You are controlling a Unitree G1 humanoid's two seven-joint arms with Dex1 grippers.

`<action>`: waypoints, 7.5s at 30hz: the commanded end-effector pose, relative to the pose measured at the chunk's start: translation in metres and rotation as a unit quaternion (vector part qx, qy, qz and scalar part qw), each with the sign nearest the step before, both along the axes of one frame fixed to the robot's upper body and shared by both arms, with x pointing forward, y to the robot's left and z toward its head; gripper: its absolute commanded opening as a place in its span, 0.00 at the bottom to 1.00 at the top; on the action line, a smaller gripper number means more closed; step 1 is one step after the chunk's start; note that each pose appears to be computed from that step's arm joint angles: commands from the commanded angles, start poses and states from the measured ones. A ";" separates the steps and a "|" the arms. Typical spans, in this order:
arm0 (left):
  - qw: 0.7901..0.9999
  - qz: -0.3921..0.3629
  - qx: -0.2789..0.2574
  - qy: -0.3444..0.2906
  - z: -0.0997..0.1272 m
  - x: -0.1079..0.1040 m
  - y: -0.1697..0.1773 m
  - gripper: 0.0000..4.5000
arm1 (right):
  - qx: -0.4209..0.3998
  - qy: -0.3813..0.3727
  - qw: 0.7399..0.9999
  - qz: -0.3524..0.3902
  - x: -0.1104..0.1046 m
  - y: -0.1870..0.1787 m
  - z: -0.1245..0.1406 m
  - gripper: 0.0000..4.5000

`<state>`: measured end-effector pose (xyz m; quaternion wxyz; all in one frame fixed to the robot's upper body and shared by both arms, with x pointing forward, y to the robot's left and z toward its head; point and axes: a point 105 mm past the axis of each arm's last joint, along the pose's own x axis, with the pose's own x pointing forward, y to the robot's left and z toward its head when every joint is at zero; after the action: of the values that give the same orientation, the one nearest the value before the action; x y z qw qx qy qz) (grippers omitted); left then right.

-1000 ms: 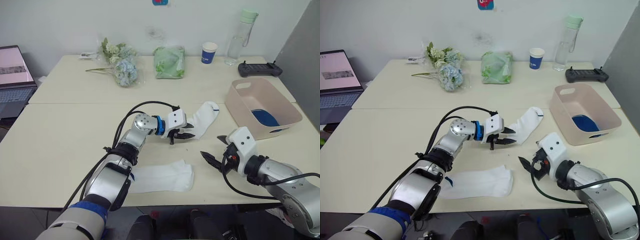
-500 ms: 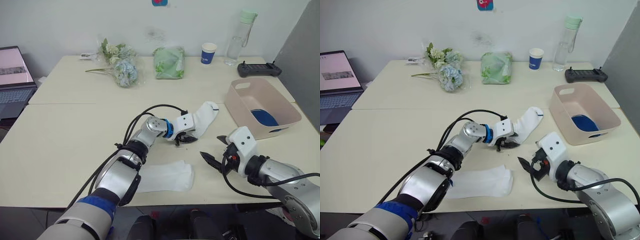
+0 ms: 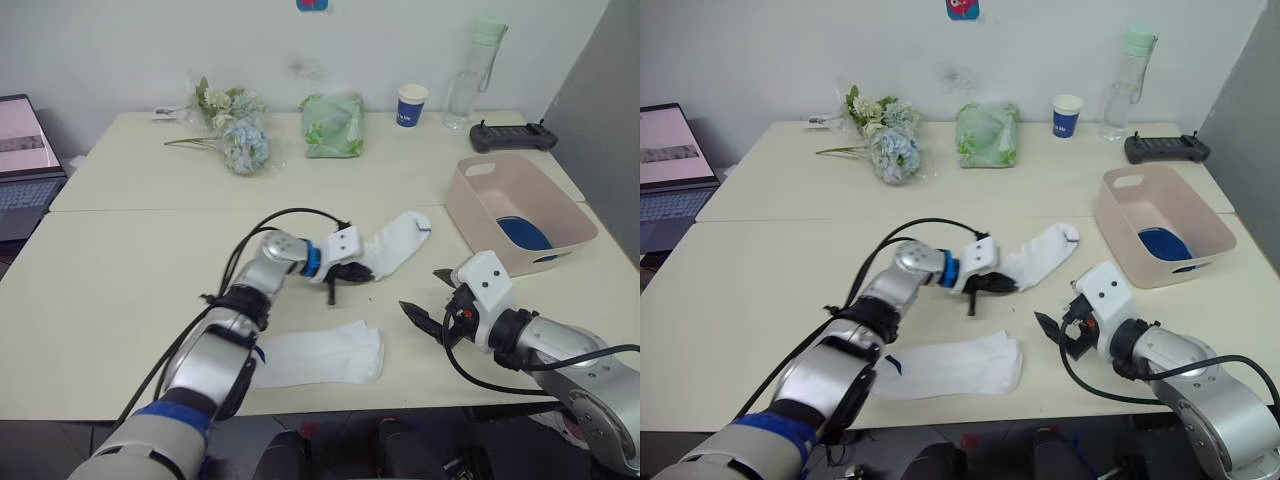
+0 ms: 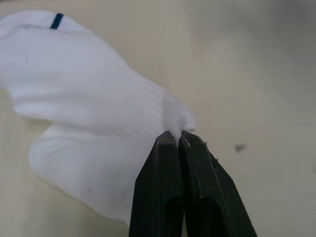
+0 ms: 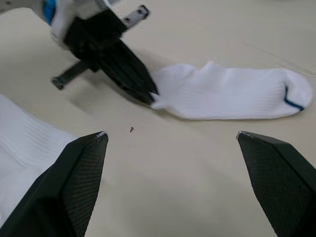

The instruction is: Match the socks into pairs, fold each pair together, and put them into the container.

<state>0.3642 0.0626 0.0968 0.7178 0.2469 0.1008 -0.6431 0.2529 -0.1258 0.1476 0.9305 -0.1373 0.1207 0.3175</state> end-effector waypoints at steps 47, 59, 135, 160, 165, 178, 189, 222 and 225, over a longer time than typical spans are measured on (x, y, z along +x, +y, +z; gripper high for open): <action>0.929 0.300 -0.082 0.202 -0.020 -0.039 0.073 1.00 | 0.060 0.009 0.990 -0.124 0.124 0.020 -0.035 1.00; 0.923 0.324 -0.072 0.193 -0.035 -0.032 0.062 0.53 | 0.069 0.033 0.991 -0.108 0.121 0.029 -0.043 0.48; 0.994 0.096 -0.043 -0.015 0.017 -0.008 -0.020 1.00 | 0.051 0.012 0.998 0.044 0.002 0.041 -0.010 1.00; 0.999 0.001 0.016 0.039 -0.010 -0.025 -0.010 0.01 | 0.054 -0.021 0.998 0.011 0.019 0.029 0.008 1.00; 0.997 -0.050 0.022 0.061 0.000 -0.047 0.026 0.01 | 0.072 -0.027 0.997 0.016 0.033 0.038 0.016 1.00; 0.995 -0.074 0.044 0.045 0.000 -0.049 0.048 0.01 | 0.122 0.000 0.991 -0.046 0.146 0.091 0.000 1.00; 0.995 -0.073 0.046 0.041 -0.001 -0.050 0.051 0.01 | 0.096 0.025 0.995 -0.004 0.157 0.128 -0.032 1.00; 0.989 -0.130 0.075 0.003 0.007 -0.035 0.081 0.00 | 0.187 -0.031 0.981 -0.046 0.082 0.082 0.001 0.20; 0.990 -0.124 0.069 0.006 0.006 -0.035 0.083 0.00 | 0.170 -0.022 0.985 -0.013 0.091 0.096 0.001 0.46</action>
<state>0.3301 0.1491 0.0978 0.6161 0.3012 0.1342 -0.7154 0.3409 -0.0432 0.1316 0.9543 0.0229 0.0714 0.2892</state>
